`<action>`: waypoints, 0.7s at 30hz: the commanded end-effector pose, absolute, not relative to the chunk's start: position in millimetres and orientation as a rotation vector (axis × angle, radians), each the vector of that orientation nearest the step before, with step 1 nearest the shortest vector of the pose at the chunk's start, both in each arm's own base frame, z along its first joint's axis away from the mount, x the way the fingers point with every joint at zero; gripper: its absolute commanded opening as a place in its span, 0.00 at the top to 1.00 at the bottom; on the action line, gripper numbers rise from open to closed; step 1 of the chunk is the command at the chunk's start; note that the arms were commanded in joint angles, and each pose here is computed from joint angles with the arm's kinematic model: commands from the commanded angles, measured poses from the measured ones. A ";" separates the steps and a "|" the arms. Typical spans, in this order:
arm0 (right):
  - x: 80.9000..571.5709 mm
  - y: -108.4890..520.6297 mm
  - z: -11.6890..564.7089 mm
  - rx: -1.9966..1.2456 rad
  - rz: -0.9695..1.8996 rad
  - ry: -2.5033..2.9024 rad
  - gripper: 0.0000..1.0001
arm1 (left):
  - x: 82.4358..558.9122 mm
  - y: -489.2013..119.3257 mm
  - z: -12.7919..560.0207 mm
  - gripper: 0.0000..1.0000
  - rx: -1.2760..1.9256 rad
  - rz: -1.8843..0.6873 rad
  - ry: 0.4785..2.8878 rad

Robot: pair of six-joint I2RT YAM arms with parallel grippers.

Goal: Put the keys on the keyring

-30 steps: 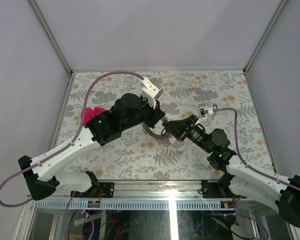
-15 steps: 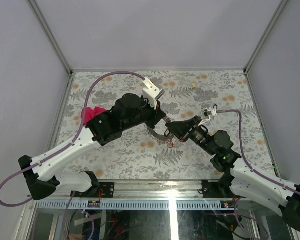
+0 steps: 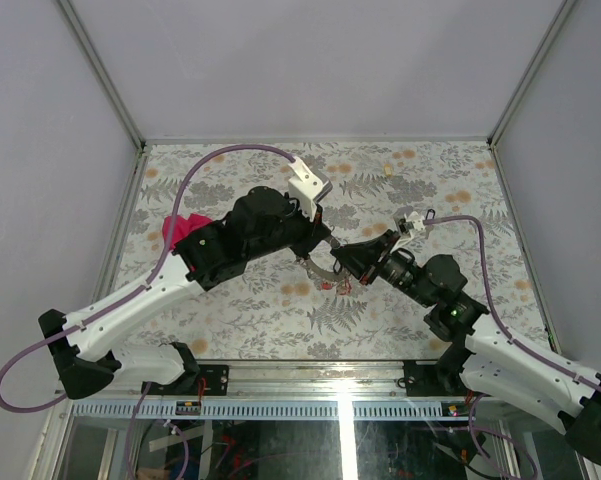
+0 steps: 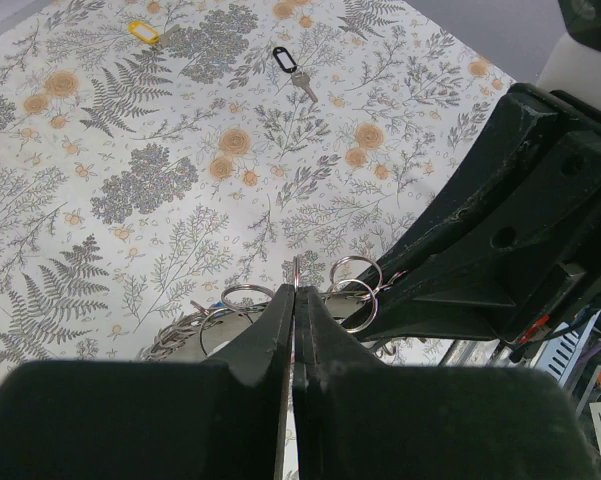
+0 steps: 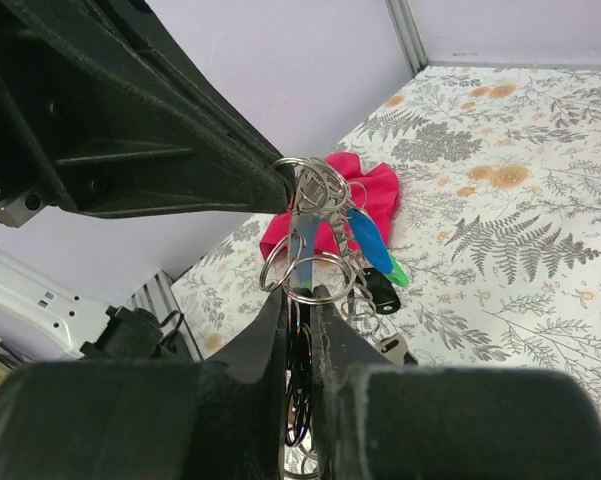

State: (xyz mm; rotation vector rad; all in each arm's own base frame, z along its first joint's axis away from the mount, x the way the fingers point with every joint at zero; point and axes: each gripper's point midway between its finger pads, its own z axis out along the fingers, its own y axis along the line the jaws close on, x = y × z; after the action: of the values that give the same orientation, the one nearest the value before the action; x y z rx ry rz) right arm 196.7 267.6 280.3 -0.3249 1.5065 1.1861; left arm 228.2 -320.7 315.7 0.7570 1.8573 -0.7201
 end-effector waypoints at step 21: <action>188.5 241.4 365.5 -0.311 1.125 1.274 1.00 | 242.0 -310.9 303.4 1.00 0.800 -0.586 1.876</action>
State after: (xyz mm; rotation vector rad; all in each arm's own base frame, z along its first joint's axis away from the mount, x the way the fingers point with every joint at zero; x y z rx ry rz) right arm 196.3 257.1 273.0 -0.3758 1.5587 1.0832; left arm 228.0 -325.0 306.7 0.8074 1.8652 -0.7039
